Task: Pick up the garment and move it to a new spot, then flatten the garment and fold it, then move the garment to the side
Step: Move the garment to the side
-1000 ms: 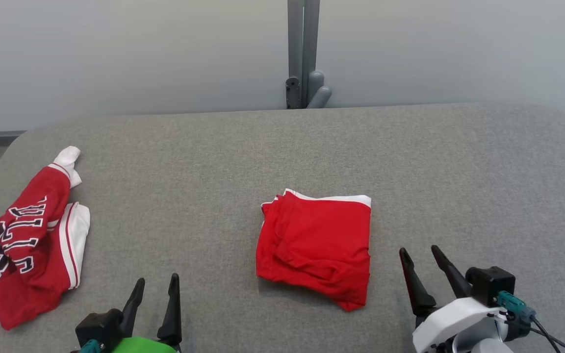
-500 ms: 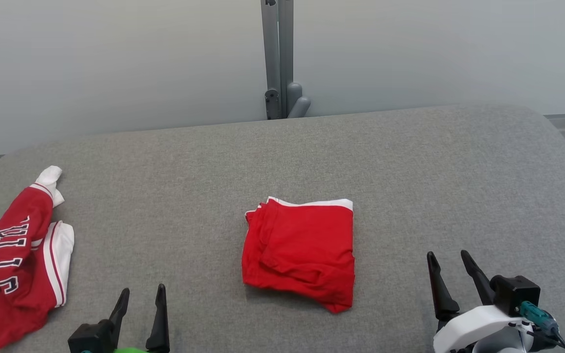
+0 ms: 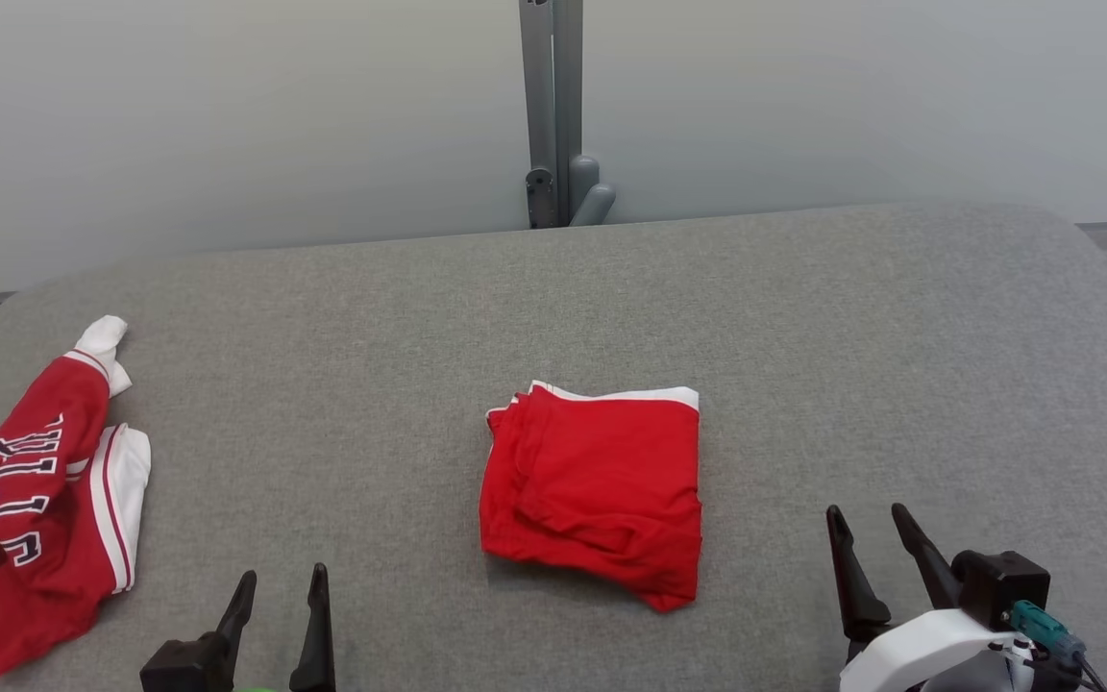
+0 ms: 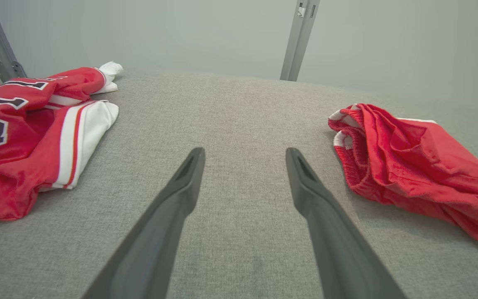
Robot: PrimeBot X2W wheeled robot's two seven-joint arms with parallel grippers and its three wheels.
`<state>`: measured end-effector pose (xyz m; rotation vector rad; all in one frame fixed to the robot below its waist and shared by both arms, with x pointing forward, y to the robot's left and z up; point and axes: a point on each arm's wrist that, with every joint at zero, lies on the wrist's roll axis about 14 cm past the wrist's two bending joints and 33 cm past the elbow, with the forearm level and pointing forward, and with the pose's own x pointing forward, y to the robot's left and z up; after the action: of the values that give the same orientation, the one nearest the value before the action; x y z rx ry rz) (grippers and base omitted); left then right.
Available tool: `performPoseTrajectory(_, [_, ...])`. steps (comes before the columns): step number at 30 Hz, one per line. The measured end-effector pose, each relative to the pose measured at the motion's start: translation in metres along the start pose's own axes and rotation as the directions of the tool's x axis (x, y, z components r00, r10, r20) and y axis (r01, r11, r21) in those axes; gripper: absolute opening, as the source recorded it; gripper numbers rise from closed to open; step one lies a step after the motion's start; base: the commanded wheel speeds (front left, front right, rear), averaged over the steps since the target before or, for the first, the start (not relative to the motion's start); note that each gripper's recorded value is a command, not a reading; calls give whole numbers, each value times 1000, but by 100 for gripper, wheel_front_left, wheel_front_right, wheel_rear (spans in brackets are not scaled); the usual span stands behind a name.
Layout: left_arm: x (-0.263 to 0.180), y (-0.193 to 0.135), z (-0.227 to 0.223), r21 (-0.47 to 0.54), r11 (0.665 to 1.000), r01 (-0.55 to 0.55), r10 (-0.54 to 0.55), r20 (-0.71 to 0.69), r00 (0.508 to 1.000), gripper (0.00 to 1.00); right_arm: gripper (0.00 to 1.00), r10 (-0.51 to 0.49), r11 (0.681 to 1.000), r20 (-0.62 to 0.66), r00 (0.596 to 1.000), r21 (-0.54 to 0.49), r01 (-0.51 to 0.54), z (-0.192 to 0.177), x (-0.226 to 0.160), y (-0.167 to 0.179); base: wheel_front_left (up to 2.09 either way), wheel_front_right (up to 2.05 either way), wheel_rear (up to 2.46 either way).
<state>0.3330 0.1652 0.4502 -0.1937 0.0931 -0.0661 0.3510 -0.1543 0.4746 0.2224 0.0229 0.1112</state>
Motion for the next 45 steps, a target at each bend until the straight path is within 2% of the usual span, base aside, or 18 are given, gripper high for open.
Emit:
performPoseTrajectory(7, [-2, -4, -9, -4, 1000, 12, -12, -28, 1000, 100, 100, 80, 995, -29, 996, 55, -78, -8, 22, 27, 0, 0, 0])
performPoseTrajectory(15, [2, 8, -12, -8, 1000, -27, 27, -42, 999, 100, 100, 189, 967, -103, 977, 195, -167, -31, 60, 70, 0, 0, 0])
performPoseTrajectory(22, [-3, 23, -18, -9, 997, -78, 78, -64, 995, 100, 100, 211, 949, -215, 954, 279, -147, -66, 72, 84, 0, 0, 0])
performPoseTrajectory(29, [-4, 32, -22, -8, 994, -106, 106, -79, 991, 100, 100, 250, 936, -294, 923, 317, -152, -90, 80, 100, 0, 0, 0])
performPoseTrajectory(30, [-3, 32, -21, -7, 994, -106, 106, -77, 991, 100, 60, 251, 935, -301, 920, 322, -150, -92, 81, 101, 0, 0, 0])
performPoseTrajectory(31, [-3, 32, -20, -6, 994, -106, 105, -76, 992, 100, 0, 251, 933, -302, 920, 330, -147, -93, 82, 101, 0, 0, 0])
performPoseTrajectory(37, [0, 28, -16, -10, 996, -92, 91, -62, 994, 100, 0, 216, 942, -279, 936, 311, -125, -83, 88, 90, 0, 0, 0])
performPoseTrajectory(45, [8, 7, -13, -21, 1000, -23, 22, -47, 999, 100, 0, 74, 972, -241, 968, 233, -16, -68, 79, 37, 0, 0, 0])
